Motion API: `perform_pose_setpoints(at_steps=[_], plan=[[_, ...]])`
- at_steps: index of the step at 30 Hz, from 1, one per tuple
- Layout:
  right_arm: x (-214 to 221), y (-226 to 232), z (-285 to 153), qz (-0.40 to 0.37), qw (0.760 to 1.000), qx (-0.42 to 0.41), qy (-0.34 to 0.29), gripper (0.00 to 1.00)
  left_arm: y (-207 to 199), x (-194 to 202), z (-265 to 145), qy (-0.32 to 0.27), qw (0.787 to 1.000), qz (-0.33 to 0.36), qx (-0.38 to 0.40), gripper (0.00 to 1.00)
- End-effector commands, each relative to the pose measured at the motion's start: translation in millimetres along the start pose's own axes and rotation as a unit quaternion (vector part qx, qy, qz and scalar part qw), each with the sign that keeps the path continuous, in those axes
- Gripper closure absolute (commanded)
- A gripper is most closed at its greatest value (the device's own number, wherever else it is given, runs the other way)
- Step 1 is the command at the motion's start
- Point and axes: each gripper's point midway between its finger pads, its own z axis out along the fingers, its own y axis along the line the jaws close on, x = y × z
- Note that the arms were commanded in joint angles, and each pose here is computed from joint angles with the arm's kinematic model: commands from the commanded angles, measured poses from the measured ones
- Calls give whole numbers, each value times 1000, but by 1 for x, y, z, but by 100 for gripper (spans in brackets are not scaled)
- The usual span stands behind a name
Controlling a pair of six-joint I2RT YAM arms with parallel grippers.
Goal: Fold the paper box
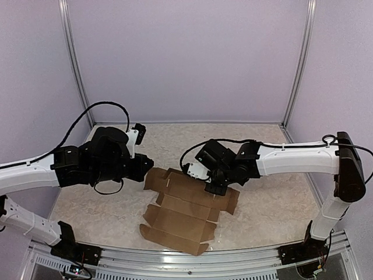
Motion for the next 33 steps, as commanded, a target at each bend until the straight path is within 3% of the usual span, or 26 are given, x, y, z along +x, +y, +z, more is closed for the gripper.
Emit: perform_pose_setpoints(at_steps=[1,7,10,16,22,33], plan=[[-7,-24,-15,-43,994,100,-7,100,32,-11,-26,-41,999,-14,-25,92],[-20,-35,-28,-82,980,180,-32,100,63,-9,-42,-71,996,-47,-20,79],[-24,-36,-33,-105,971,208,-46,100,78,-2,-41,-87,994,-60,-26,66],[-22,-39,-35,-137,955,259,-53,100,101,15,-22,-88,991,-98,-16,57],[-21,-37,-36,-152,935,314,-69,100,116,33,6,-65,992,-106,-33,55],[-6,-17,-14,-163,928,329,-55,100,113,51,55,-22,994,-107,-9,58]])
